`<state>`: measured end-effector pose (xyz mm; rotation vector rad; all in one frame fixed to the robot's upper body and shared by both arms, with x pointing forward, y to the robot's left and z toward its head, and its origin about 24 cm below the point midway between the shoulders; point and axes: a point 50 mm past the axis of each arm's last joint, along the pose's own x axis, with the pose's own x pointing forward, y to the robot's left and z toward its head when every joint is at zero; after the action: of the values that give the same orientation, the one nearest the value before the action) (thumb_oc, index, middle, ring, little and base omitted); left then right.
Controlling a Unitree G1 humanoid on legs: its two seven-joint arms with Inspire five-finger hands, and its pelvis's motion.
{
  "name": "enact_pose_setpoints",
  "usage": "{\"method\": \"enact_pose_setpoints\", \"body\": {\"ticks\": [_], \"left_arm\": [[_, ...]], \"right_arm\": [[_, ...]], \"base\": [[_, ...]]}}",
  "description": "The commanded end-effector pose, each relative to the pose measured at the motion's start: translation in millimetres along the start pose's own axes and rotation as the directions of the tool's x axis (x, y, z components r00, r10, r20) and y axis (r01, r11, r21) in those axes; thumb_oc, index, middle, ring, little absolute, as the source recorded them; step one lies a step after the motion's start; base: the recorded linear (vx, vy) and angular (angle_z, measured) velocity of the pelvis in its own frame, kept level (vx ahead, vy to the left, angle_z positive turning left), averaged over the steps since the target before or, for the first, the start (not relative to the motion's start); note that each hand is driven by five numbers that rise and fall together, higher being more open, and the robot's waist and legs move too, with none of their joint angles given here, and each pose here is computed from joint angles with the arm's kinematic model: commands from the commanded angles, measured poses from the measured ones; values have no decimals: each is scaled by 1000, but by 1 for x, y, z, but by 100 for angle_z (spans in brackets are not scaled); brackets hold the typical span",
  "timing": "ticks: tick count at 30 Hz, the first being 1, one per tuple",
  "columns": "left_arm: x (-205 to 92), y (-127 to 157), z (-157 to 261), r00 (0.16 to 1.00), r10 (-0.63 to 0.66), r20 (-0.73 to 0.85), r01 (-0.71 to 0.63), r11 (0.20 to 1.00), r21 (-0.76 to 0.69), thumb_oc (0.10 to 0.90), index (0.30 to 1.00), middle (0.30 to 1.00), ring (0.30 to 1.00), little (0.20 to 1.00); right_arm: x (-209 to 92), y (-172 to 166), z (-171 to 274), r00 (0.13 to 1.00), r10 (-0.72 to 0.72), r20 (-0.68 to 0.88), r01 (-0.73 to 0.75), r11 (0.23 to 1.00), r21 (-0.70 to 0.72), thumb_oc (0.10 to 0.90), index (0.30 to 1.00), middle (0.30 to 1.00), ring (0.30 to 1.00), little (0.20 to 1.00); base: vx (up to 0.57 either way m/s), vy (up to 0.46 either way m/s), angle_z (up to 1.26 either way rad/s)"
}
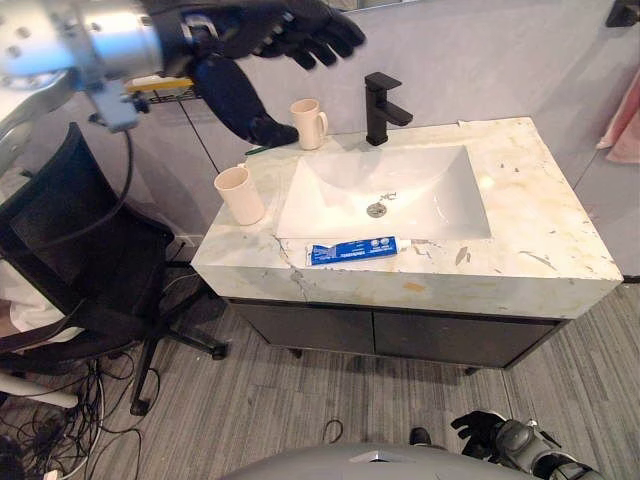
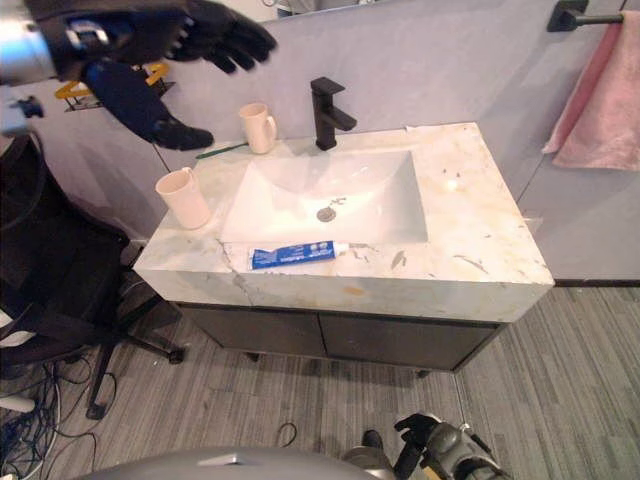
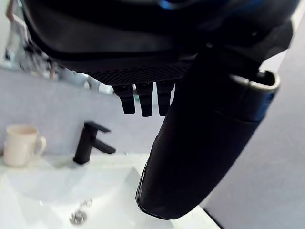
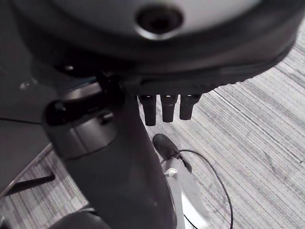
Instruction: Organize the bathroom.
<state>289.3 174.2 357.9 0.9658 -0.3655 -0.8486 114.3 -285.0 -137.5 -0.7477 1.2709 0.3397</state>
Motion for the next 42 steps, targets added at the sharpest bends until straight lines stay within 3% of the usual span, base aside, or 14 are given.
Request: {"method": "enact_pose_setpoints", "body": {"ticks": [1,11,14,24,42], "left_arm": [[-51,46,4,967,256,-7,-256,965,-49,800,900,900,900,900],[-44,42,-19,982,112,-153,-136,978,-157,800,900,900,900,900],[-55,31,-65,947,-7,-320,-85,959,-272,800,900,900,900,900],[-49,5,-91,950,-61,-307,-53,935,-349,800,900,900,900,900],[-7,-22,-82,977,-37,-212,-44,931,-363,800,900,900,900,900]], "right_arm": [[3,12,13,998,39,45,-40,999,26,800,900,900,900,900],[4,15,11,998,52,29,-53,998,20,800,900,900,900,900],[4,13,11,999,48,22,-48,998,37,800,900,900,900,900],[3,7,6,999,31,10,-31,999,41,800,900,900,900,900],[3,2,8,1000,7,17,-8,1000,25,800,900,900,900,900]], "base": [[0,0,0],[0,0,0],[0,0,0],[0,0,0],[7,1,-3]]}}
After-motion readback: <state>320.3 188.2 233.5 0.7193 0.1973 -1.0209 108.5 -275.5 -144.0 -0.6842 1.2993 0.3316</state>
